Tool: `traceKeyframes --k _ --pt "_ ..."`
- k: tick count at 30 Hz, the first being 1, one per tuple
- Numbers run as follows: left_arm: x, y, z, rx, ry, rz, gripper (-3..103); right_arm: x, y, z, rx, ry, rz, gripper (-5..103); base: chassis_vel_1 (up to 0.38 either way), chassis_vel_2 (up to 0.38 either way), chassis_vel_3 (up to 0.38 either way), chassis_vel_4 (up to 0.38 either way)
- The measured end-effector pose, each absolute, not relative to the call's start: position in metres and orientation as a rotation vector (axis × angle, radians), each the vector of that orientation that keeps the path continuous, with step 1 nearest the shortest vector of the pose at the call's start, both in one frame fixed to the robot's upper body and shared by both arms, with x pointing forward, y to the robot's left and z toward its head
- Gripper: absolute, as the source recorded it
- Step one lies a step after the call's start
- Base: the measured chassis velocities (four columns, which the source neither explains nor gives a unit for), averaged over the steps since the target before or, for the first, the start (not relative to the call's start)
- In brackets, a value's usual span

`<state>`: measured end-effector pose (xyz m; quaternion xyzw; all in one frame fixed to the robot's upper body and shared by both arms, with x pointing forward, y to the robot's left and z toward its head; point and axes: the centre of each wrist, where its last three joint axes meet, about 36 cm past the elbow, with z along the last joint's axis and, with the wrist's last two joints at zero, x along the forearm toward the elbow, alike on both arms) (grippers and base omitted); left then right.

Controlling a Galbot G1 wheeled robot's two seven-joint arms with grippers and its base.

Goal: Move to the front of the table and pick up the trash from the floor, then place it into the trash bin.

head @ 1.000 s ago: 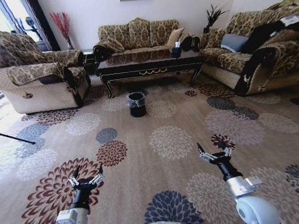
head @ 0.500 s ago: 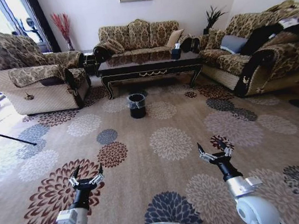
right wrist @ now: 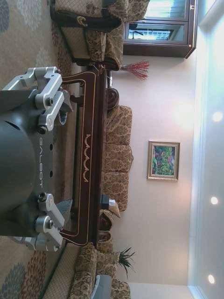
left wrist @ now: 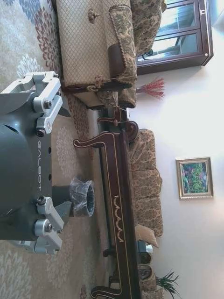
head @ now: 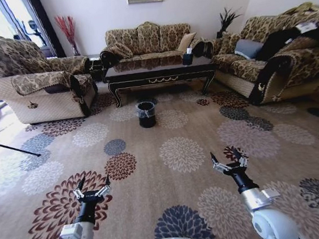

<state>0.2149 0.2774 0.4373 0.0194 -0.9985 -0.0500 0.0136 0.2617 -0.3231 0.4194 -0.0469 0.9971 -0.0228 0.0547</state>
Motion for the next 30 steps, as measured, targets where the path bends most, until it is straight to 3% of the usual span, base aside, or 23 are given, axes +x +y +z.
traceKeyframes --k 30 --pt "0.2149 0.2774 0.4373 0.061 -3.11 -0.156 100 0.2617 -0.3231 0.4194 -0.142 3.028 -0.069 100 0.0 0.0 0.0 0.0"
